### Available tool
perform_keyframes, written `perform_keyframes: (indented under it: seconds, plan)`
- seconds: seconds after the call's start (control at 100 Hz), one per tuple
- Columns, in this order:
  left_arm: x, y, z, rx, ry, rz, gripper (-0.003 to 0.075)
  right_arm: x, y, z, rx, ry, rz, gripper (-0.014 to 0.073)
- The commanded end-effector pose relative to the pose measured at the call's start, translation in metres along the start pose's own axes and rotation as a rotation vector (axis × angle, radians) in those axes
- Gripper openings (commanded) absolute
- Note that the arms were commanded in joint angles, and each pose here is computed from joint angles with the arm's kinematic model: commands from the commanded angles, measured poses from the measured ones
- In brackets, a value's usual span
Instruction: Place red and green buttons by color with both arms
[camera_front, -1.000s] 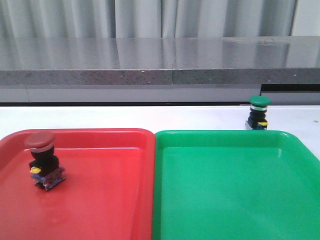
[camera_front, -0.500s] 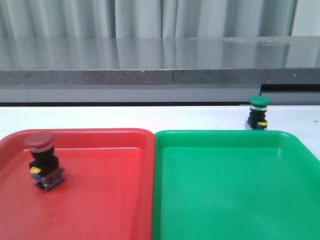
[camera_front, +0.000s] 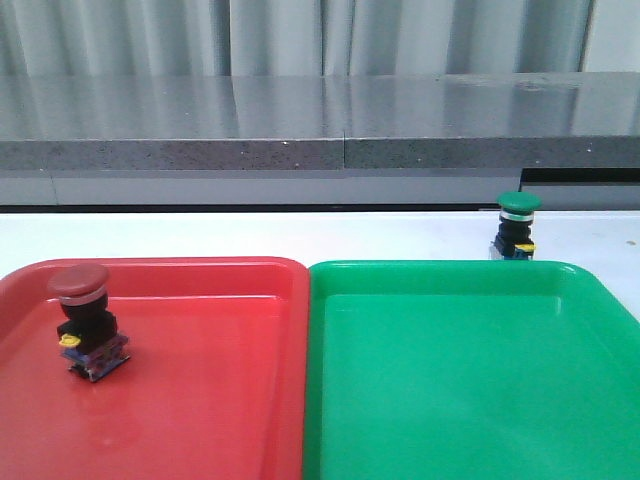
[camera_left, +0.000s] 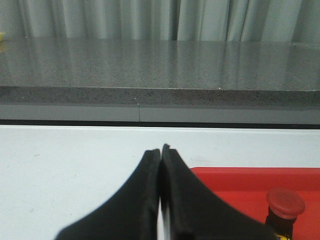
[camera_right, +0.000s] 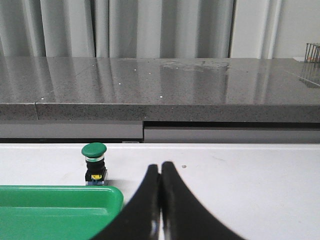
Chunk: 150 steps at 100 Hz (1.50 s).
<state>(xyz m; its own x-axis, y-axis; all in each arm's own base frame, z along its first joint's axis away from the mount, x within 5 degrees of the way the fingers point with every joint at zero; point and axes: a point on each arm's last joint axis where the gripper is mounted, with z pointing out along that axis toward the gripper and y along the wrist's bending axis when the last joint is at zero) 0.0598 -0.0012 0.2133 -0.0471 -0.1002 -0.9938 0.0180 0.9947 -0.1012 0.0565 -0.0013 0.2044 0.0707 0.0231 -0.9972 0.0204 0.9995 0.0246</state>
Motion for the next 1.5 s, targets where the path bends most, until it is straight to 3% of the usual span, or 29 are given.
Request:
perform_keyframes:
  seconds: [0.0, 0.06, 0.95, 1.15, 1.29, 1.49]
  plan:
    - [-0.007, -0.001, -0.003, 0.016, -0.138, -0.006, -0.0021, -0.014, 0.001, -0.003, -0.006, -0.114, -0.010, -0.0064]
    - [0.001, 0.000, -0.005, 0.022, -0.180, -0.014, -0.0021, -0.014, 0.001, -0.003, -0.006, -0.114, -0.010, -0.0064]
    - [0.003, 0.000, -0.006, 0.022, -0.148, -0.024, -0.0020, -0.015, 0.001, -0.003, -0.006, -0.114, -0.012, -0.0064]
    - [0.003, 0.000, -0.006, 0.022, -0.148, -0.024, -0.0020, -0.041, 0.001, -0.003, 0.000, -0.111, -0.011, -0.0064]
    - [0.003, 0.000, -0.006, 0.022, -0.148, -0.024, -0.0020, -0.073, 0.000, 0.006, 0.018, 0.017, -0.010, -0.0064]
    - [0.003, 0.000, -0.006, 0.022, -0.148, -0.024, -0.0020, -0.102, -0.001, 0.040, 0.047, 0.309, -0.005, -0.0064]
